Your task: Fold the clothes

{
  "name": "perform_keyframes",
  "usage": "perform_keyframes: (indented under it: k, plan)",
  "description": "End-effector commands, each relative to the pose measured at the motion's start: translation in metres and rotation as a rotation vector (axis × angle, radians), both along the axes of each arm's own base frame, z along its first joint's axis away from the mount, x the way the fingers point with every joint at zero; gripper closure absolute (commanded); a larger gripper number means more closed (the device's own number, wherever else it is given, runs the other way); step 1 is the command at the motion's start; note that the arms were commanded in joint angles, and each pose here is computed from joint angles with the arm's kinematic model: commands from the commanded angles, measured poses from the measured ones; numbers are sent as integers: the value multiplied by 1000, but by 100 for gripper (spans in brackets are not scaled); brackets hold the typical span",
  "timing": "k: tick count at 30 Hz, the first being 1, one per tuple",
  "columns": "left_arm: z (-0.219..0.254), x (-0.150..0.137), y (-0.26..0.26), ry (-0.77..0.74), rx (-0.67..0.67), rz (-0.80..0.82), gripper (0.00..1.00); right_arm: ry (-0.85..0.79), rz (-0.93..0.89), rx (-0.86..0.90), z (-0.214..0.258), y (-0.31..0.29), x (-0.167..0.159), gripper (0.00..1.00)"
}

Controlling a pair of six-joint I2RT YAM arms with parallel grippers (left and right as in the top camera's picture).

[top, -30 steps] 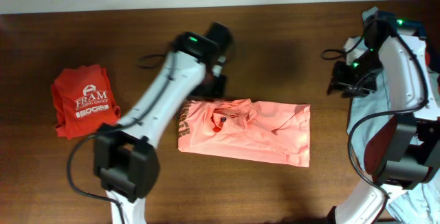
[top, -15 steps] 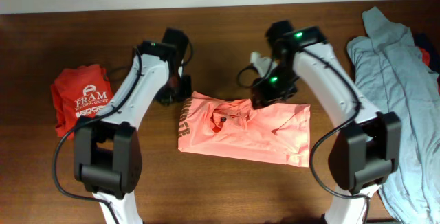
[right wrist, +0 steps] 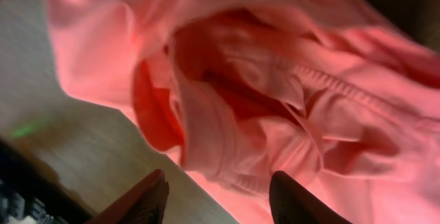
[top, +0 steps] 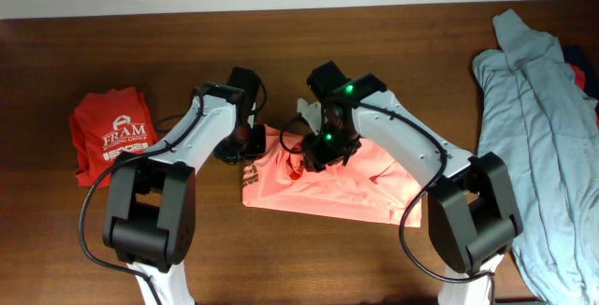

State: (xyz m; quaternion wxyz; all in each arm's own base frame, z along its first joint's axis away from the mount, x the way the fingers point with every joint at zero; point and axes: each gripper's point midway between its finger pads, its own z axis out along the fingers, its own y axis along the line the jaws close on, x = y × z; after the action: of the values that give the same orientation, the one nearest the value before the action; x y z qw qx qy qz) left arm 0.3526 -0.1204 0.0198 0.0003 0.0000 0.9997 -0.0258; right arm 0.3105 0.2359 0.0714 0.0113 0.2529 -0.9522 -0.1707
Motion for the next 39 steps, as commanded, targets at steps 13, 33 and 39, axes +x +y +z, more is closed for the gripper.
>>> perform_keyframes:
  k: [13, 33, 39]
  plan:
    - [-19, -21, -1, 29, -6, -23, 69, -75, -271, -370, -35, -69, 10, 96]
    - [-19, -33, 1, 73, 8, -26, 69, 92, -308, -485, -60, -117, -31, 74]
    - [-19, -33, 1, 73, 8, -34, 68, 11, -334, -390, -25, -105, -18, 69]
